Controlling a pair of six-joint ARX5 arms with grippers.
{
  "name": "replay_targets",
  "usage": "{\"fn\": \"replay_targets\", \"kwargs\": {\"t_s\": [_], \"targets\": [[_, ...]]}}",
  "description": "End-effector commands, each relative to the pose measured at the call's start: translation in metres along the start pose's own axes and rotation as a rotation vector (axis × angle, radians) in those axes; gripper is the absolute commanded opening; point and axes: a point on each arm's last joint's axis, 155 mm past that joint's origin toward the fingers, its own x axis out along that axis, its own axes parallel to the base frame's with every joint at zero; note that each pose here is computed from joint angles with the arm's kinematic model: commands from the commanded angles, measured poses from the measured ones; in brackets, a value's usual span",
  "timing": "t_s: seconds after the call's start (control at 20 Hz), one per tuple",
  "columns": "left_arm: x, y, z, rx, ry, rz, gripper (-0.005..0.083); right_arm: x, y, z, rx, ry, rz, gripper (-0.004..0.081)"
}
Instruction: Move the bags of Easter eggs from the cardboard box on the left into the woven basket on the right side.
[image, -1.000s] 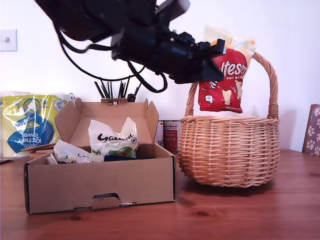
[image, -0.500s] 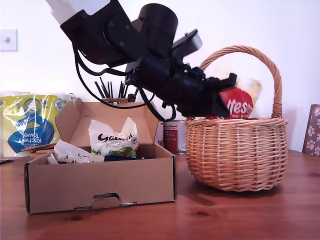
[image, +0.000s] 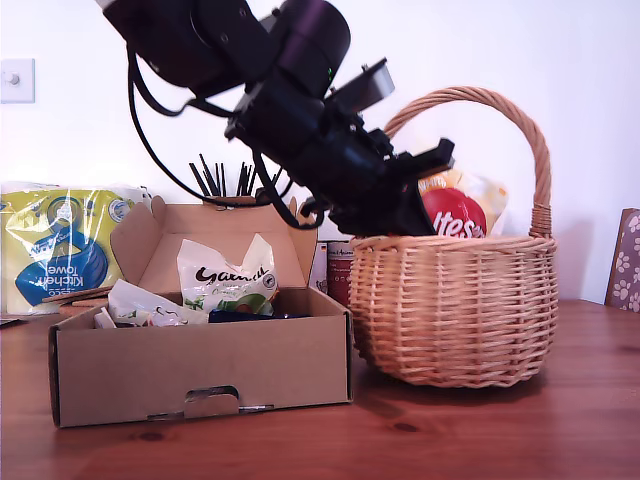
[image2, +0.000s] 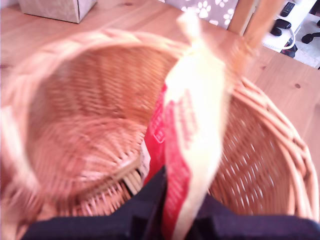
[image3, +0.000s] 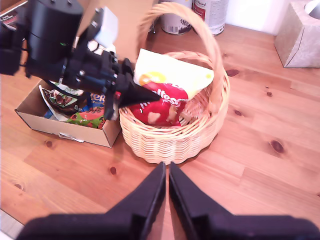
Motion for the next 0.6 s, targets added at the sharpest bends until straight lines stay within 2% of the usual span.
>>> {"fn": "replay_targets", "kwargs": {"t_s": [0.0,0.15,0.35,0.45,0.55], "targets": [[-0.008,-0.002,0.017,0.008,-0.036,-0.001,-0.0017,-0.003,0.001,0.004,-0.004,-0.015,0.005,-0.0012],[-0.009,-0.001,0.021,0.007,-0.034,0.004,0.0027,-0.003,0.001,0.004,-0.004,-0.015,0.005,-0.0012],[-0.01,0.024,0.023,0.002,-0.044,0.156,0.0375,-0.003,0.006,0.004,-0.004,-0.018,0.032,-0.0012],[-0.013,0.035,0.027,0.009,-0.053,0.219,0.0413,-0.003,0.012,0.005,-0.004,-0.021,0.06,-0.0012],[-0.015,0.039,0.034,0.01,-0.066,0.246,0.0402,-0.003,0.012,0.005,-0.004,-0.021,0.065,-0.0012]]}}
